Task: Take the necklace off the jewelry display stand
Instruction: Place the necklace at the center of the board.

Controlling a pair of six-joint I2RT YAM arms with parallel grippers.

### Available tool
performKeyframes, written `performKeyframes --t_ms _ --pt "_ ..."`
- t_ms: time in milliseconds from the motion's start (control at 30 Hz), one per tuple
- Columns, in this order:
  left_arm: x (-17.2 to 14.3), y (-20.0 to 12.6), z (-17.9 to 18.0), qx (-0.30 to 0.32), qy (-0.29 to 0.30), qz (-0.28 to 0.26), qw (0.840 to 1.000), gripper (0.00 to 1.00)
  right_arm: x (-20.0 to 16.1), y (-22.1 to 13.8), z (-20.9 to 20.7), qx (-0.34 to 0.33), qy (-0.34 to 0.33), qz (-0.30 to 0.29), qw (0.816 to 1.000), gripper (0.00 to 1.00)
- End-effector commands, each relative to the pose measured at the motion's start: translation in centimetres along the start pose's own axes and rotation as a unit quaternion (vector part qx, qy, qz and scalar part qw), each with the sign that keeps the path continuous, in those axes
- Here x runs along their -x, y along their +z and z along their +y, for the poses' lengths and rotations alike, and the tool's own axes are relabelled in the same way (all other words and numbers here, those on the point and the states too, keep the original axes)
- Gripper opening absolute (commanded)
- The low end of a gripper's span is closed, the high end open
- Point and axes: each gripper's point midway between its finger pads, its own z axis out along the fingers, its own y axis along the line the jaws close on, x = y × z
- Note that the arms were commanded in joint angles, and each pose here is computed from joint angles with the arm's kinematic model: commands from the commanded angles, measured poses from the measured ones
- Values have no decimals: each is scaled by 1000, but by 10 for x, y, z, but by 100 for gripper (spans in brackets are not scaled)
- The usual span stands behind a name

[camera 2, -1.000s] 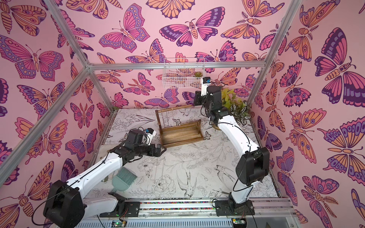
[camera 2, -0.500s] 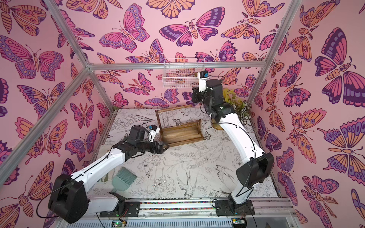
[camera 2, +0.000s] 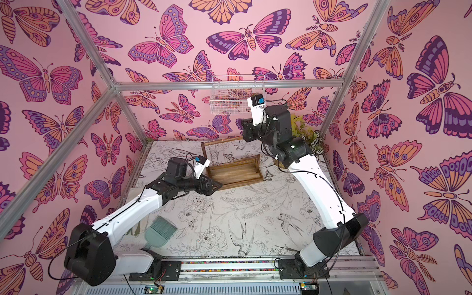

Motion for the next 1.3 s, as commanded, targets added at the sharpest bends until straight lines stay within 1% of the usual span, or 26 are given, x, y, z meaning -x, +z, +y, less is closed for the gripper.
performKeyframes --t_ms 0,67,167,367,533,733,967,1100,1267 --pt "16 -1 -21 -54 47 -25 997 99 1 -21 24 36 -3 4 999 2" --pt "17 -2 -28 -68 67 -29 995 99 -4 -25 33 49 0 12 999 2" --pt "18 -1 -32 -69 98 -37 992 98 -12 -31 44 64 3 21 998 2" --pt "23 4 -36 -38 162 -49 985 96 -22 -44 60 83 14 29 996 2" --pt "29 6 -49 -39 206 -65 976 95 -31 -55 78 112 13 42 993 2" --pt "31 6 -66 -45 235 -74 968 91 -37 -65 92 138 22 46 989 2" --pt "50 2 -73 -35 259 -108 959 87 -38 -74 99 149 20 48 987 2" --pt "57 2 -92 -74 267 -118 954 82 -34 -82 103 155 19 45 987 2" --pt "55 2 -123 -127 283 -118 943 81 -29 -92 106 158 17 39 987 2"
